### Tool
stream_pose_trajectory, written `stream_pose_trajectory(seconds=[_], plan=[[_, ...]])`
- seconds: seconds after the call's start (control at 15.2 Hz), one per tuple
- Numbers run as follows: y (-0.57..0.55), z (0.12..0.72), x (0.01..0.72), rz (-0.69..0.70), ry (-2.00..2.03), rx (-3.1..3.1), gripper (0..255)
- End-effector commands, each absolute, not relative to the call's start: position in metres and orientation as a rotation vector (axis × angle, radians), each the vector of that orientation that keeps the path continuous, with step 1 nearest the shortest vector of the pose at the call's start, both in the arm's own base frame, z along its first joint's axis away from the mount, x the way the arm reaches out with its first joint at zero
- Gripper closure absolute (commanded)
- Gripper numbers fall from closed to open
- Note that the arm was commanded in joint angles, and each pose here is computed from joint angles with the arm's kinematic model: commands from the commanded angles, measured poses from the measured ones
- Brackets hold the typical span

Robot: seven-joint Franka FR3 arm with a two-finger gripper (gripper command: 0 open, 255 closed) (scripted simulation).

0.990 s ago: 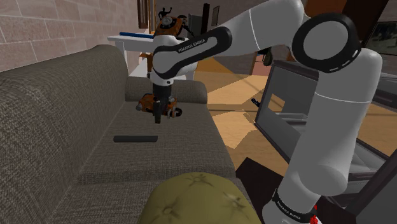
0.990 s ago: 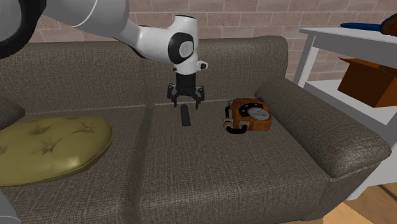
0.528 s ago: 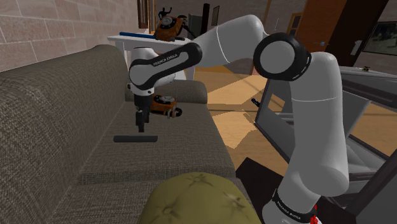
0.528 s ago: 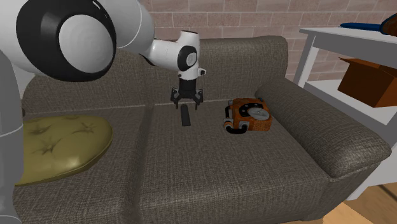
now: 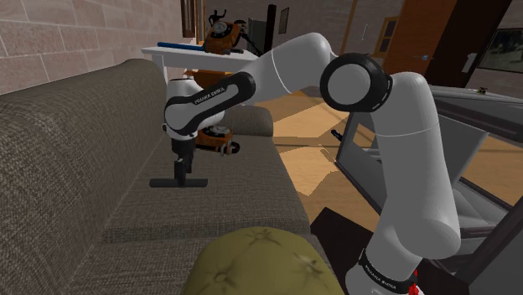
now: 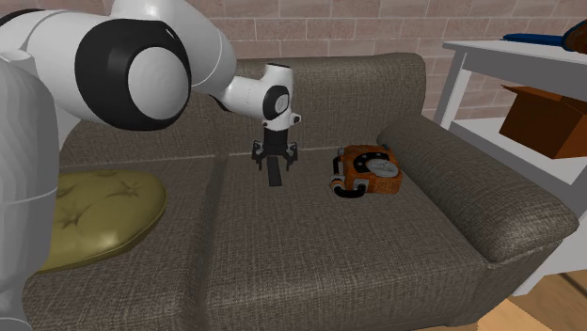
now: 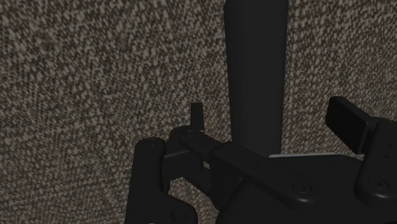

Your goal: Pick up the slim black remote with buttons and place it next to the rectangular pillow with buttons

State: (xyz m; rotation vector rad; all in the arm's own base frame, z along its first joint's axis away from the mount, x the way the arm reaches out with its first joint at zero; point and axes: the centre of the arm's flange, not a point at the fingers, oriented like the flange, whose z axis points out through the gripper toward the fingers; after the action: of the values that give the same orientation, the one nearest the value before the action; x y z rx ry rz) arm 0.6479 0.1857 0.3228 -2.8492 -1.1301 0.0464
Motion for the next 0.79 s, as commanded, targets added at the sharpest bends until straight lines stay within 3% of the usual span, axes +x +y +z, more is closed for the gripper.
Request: stream_pose_trajectory(seconds=[0.0, 0.46, 0.53, 0.73], plan=[[0.1854, 0.3145, 0.648, 0.045, -1.13, -2.849, 0], [0.1854, 0.3145, 0.6481, 0.045, -1.13, -2.849, 0], [0.1854, 0.3145, 0.6481, 0.045, -1.13, -2.849, 255], [0.185, 0.3146, 0.6484, 0.046, -1.13, -2.849, 255]])
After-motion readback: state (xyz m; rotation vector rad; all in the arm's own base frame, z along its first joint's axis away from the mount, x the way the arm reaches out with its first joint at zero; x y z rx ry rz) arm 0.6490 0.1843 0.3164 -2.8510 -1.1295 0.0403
